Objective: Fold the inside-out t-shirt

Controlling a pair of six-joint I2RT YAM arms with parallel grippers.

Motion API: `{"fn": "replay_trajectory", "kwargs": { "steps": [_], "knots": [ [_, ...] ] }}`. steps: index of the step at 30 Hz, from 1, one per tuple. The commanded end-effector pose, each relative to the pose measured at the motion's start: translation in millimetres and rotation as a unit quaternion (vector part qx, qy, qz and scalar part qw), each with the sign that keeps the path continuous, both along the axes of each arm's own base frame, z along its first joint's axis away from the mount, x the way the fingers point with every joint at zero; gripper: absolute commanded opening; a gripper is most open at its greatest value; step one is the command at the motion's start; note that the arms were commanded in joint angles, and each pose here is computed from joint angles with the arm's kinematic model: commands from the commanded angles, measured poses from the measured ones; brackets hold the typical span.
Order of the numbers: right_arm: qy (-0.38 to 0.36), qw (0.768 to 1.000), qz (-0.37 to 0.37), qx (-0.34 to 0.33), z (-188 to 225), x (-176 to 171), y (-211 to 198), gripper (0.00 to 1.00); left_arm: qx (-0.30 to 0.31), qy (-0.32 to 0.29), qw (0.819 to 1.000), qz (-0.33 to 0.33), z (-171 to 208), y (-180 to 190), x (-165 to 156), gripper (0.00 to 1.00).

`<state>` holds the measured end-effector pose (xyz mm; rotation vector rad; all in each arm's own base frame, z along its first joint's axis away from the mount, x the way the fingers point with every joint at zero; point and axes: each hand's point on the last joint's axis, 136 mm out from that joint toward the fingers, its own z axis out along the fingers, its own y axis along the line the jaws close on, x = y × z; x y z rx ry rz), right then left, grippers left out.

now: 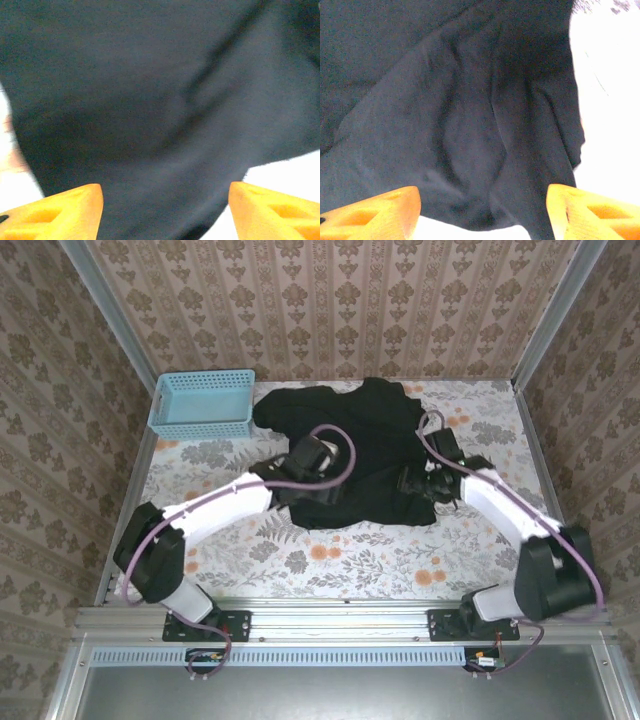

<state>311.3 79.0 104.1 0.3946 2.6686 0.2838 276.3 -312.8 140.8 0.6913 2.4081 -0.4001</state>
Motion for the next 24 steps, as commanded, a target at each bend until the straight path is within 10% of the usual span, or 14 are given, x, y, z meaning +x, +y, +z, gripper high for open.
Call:
{"fn": "replay_trajectory", "kwargs": {
  "steps": [1, 10, 24],
  "knots": [
    [0.027, 0.999, -0.04, -0.011, -15, -36, -17, 0.69, 0.046, -0.006, 0.996, -0.081, -29, -18, -32, 0.69],
    [-0.011, 0.994, -0.087, 0.061, -3, -60, -8, 0.69, 0.126, 0.009, 0.986, -0.105, -81, -61, -18, 0.67],
    [-0.034, 0.991, -0.087, 0.095, -16, -74, 3, 0.69, 0.117, -0.029, 0.991, -0.062, -40, -55, 6, 0.0]
  ]
}}
